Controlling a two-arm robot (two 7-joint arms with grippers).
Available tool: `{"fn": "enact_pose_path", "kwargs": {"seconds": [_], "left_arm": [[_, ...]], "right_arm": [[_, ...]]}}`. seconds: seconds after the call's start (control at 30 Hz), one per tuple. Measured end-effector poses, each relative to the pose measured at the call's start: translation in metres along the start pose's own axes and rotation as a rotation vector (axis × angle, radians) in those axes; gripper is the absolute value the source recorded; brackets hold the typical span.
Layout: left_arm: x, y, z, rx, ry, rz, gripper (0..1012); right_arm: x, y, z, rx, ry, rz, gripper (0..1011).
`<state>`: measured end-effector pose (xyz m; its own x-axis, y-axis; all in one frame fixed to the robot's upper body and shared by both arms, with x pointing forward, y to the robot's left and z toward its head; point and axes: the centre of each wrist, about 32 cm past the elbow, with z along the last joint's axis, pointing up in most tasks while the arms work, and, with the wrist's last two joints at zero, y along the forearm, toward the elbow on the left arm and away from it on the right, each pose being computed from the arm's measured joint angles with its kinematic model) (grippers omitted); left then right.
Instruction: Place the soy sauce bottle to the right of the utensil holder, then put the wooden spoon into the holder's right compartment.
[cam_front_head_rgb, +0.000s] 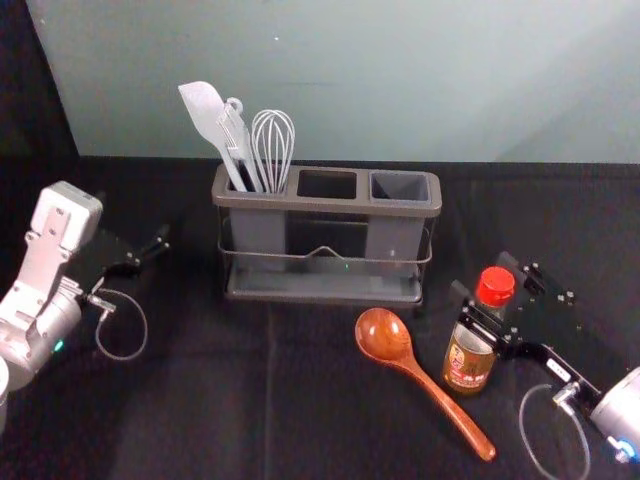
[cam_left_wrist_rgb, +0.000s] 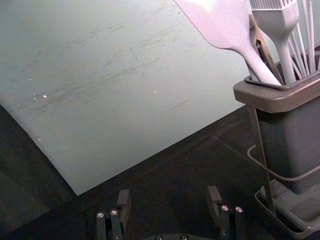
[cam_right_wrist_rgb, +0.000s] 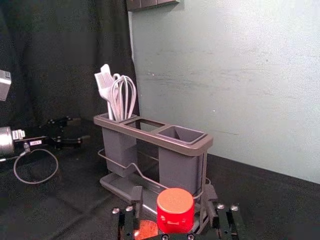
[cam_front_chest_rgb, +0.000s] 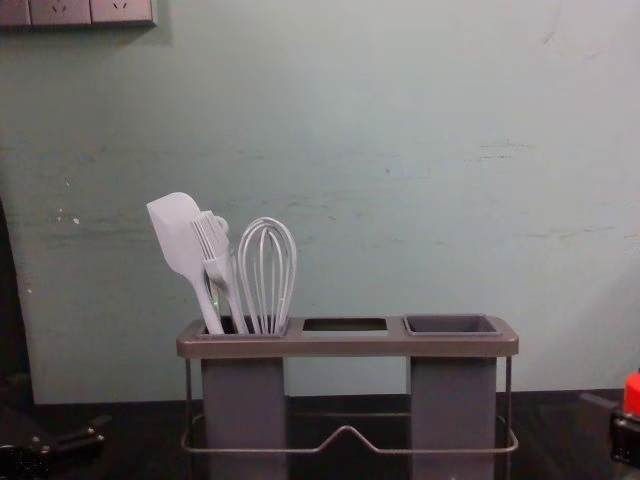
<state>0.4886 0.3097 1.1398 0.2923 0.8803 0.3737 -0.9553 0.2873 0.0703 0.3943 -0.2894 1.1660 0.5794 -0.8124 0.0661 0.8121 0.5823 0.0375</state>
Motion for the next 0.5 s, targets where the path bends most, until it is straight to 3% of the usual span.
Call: {"fn": "enact_pose_path", "kwargs": {"seconds": [0.4, 0.5], "left_arm": [[0.0, 0.0, 0.0, 0.0, 0.0, 0.0, 1005], [0.0, 0.0, 0.0, 0.0, 0.0, 0.0, 1005]], "right_arm": [[-0.0003, -0.0016, 0.0021, -0.002, 0.002, 0.009, 410], [-0.0004, -0.0021, 0.0028, -0.002, 0.001, 0.008, 380]]}}
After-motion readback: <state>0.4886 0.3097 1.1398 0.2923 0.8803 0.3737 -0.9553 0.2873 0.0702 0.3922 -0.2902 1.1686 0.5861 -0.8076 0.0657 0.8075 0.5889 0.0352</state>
